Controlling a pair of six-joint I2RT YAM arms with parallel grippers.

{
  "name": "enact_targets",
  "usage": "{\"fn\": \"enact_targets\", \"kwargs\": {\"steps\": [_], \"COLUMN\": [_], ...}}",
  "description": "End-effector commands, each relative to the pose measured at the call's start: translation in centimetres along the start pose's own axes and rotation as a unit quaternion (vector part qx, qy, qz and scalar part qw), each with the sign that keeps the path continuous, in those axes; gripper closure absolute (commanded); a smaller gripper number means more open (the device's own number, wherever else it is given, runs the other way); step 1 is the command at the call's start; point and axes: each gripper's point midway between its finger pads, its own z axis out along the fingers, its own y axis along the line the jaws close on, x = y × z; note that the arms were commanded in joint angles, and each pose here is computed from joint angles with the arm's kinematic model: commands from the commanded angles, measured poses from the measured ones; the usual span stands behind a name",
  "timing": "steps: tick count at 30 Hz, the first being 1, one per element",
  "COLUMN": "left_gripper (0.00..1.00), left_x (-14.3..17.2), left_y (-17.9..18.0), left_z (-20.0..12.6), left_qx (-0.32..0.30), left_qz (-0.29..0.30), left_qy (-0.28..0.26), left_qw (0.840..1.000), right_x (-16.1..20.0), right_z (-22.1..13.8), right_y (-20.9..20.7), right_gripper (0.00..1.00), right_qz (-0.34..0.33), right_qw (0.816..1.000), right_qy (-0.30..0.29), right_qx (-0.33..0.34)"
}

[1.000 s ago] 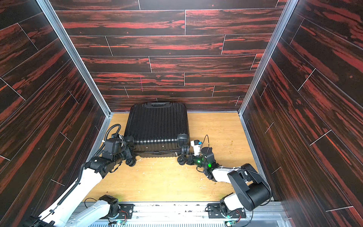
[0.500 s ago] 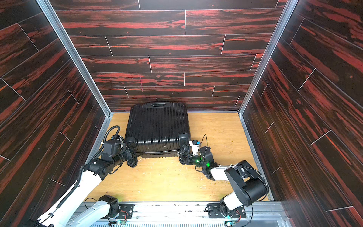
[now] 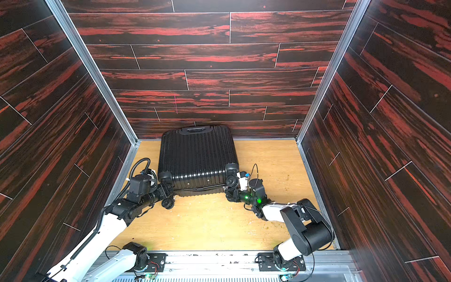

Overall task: Close the suitcase zippers
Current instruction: Zip the zipper on the suitcase.

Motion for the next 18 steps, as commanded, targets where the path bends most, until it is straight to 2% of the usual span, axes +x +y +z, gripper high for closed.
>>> {"fn": "enact_targets", "kwargs": {"steps": [1,10,18], "left_gripper": [0.65,0.64,0.58], "left_x": [4.3,4.3,4.0], "left_y": [-4.7,-5.5,-4.6], "left_z": [1.3,1.8,1.4], "left_qx": [0.112,0.123,0.096], "left_qz": [0.033,0.038,0.05], "left_qy": [0.101,0.107,0.098], "left_qw": [0.988,0.986,0.989], "right_x": [1.7,1.6,1.4], "right_z": [0.2,0.0,-0.1], "right_y": [5.1,4.3,2.0], "right_gripper": [1.0,1.0,1.0], "right_qz": [-0.051,-0.051,-0.046], "right_qw": [0.991,0.993,0.998], "right_qy": [0.051,0.044,0.037], "right_qx": [-0.116,-0.098,-0.035]}}
